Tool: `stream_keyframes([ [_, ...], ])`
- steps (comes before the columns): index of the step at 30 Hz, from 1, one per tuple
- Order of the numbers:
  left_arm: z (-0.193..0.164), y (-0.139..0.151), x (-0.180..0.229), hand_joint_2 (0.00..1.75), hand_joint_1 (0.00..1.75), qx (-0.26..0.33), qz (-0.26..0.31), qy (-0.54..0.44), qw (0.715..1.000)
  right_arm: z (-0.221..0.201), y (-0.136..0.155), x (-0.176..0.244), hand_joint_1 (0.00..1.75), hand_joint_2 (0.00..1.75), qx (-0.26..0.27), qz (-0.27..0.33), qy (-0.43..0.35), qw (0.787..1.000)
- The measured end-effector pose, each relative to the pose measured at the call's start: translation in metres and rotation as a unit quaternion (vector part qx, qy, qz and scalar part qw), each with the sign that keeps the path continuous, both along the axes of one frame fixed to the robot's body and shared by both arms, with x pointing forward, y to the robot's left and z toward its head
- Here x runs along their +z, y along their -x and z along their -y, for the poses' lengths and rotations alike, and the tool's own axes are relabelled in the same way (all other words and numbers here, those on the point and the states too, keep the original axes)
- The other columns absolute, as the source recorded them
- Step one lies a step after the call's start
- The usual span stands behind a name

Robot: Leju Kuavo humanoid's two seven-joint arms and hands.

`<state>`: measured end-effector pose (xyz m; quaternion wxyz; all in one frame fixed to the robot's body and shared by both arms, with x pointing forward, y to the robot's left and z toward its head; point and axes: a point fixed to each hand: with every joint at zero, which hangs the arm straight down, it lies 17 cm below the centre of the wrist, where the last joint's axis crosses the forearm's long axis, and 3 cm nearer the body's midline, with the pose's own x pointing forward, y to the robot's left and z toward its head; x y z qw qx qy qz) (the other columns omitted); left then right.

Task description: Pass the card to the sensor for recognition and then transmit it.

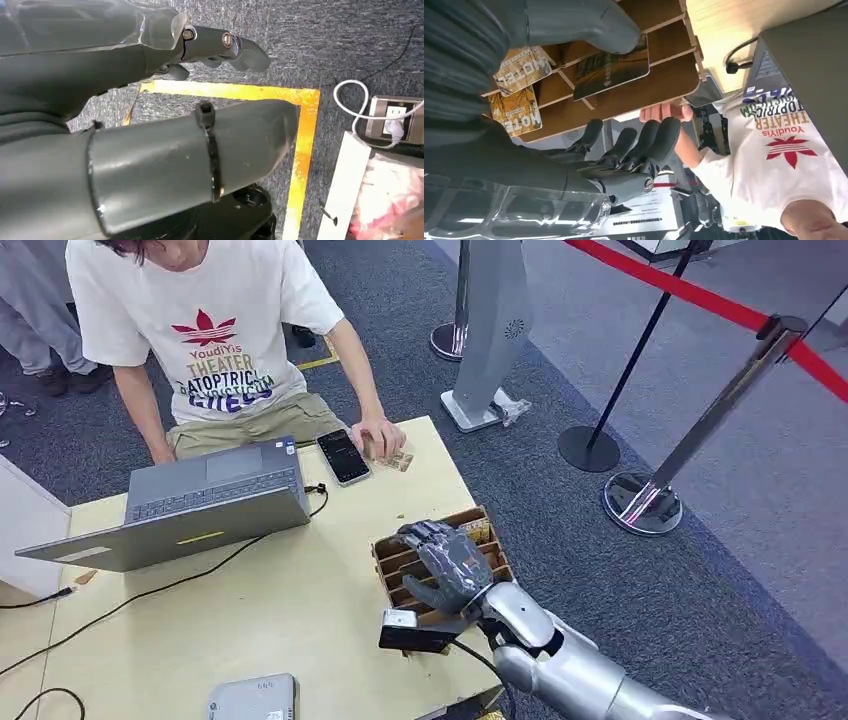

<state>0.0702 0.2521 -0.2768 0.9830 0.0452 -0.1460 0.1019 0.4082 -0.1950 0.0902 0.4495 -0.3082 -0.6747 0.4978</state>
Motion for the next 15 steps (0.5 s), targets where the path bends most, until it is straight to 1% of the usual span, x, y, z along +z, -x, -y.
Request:
stream_keyframes([
  [2, 0.0000, 0.0000, 0.0000, 0.00, 0.00, 0.000, 0.000, 0.000, 1.000, -0.0002, -0.0007, 0.0006, 0.66, 1.75, 0.000, 0.001, 0.000, 1.000],
  [8, -0.0003, 0.0004, -0.0001, 0.00, 0.00, -0.001, -0.001, -0.003, 1.000, 0.0006, -0.0014, 0.0014, 0.68, 1.75, 0.000, 0.002, 0.001, 1.000],
  [11, -0.0001, 0.0005, -0.0001, 0.00, 0.00, -0.001, -0.001, -0.003, 1.000, 0.0034, -0.0016, 0.0010, 0.66, 1.75, -0.001, 0.002, 0.004, 1.000],
  [12, -0.0001, 0.0005, -0.0001, 0.00, 0.00, -0.001, -0.001, -0.003, 1.000, 0.0044, -0.0016, 0.0009, 0.72, 1.75, -0.002, 0.002, 0.005, 1.000],
  [14, -0.0001, 0.0005, -0.0001, 0.00, 0.00, -0.001, -0.001, -0.003, 1.000, 0.0071, -0.0015, 0.0001, 0.66, 1.75, -0.004, 0.002, 0.007, 1.000],
  [15, 0.0000, 0.0005, -0.0001, 0.00, 0.00, -0.001, -0.001, -0.002, 1.000, 0.0088, -0.0013, -0.0004, 0.66, 1.75, -0.006, 0.002, 0.009, 1.000],
])
